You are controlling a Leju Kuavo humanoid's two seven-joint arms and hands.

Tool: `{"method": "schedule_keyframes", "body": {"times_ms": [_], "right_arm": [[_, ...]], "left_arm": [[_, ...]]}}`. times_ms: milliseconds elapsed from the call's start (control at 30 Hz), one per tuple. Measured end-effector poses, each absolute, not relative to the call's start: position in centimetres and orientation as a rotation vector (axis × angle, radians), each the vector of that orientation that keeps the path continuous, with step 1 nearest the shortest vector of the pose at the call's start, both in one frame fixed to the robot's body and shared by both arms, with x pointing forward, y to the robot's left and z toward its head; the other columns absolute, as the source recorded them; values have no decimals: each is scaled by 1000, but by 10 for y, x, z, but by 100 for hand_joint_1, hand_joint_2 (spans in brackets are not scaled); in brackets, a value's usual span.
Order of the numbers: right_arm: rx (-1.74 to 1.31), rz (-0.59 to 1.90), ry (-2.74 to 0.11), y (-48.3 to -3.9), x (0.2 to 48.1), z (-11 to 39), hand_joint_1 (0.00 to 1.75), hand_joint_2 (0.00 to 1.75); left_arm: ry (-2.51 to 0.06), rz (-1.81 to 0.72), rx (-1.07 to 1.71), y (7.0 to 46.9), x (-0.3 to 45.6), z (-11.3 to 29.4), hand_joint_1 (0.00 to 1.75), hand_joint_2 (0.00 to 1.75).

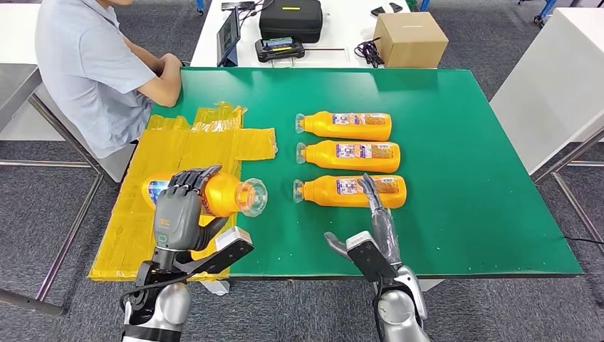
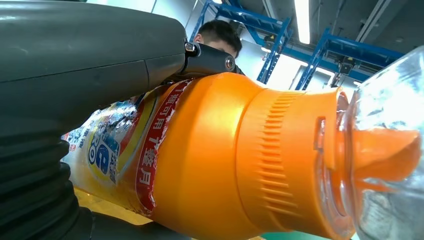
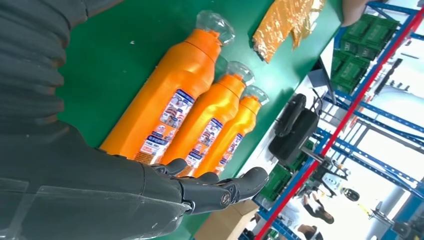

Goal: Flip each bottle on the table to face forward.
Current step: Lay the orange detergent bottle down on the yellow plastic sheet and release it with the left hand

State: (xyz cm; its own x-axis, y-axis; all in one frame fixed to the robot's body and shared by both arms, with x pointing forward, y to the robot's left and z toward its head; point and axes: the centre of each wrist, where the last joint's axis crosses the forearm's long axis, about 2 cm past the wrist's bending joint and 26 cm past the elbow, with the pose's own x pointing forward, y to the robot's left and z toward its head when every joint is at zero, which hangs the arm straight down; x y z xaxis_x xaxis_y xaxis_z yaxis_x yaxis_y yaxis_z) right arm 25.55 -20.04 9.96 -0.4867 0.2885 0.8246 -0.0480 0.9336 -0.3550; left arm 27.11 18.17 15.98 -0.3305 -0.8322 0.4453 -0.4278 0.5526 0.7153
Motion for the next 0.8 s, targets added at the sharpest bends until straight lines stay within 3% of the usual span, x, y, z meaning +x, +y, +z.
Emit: {"method": "schedule_keyframes", "body": {"times_ms": [300, 800], "right_arm": [[-127, 380, -2063, -199, 256, 103, 0, 175], [-28, 352, -2051, -190, 259, 92, 0, 175]], "left_arm": [[-1827, -756, 1147, 183, 280, 152, 175, 175], [-1403, -1013, 1204, 235, 317, 68, 175, 175]]}}
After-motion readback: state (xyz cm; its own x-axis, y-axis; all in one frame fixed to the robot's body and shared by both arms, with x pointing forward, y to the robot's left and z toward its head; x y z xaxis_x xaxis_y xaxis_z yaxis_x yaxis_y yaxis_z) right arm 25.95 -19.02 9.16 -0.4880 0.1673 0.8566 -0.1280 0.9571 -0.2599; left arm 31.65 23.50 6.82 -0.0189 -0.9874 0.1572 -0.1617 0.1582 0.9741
